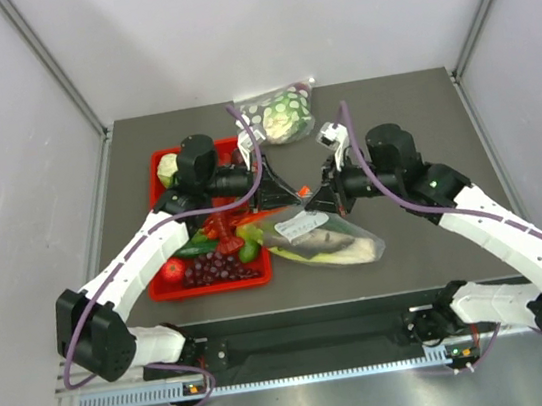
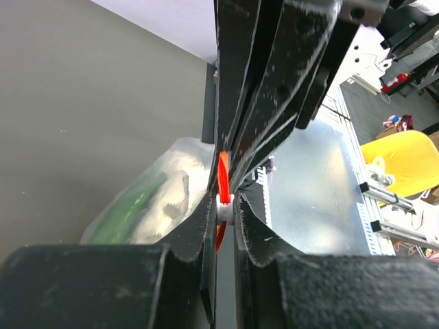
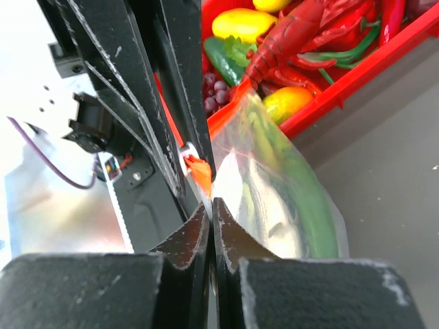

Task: Open the zip-top bag and remove the fake food

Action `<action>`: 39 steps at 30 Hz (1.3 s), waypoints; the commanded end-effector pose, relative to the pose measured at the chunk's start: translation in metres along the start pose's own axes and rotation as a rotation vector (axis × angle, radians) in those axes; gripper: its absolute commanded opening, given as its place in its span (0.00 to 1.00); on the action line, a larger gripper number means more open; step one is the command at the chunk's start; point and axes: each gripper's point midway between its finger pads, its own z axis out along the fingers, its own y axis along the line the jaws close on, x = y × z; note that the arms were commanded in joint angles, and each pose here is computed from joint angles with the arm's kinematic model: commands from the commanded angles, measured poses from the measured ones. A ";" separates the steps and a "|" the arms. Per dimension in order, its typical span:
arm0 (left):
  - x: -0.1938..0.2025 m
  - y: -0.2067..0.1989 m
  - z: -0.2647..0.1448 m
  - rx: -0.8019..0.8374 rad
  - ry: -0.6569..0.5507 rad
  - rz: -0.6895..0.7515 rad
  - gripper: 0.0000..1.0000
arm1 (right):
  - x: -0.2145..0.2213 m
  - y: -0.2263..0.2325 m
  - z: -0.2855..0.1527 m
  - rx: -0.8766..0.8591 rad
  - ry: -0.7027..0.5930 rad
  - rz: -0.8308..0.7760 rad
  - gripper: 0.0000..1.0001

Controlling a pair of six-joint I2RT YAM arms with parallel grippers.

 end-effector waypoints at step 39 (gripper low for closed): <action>0.060 0.023 -0.019 -0.179 0.113 -0.024 0.00 | -0.063 -0.114 -0.058 0.346 -0.292 0.122 0.00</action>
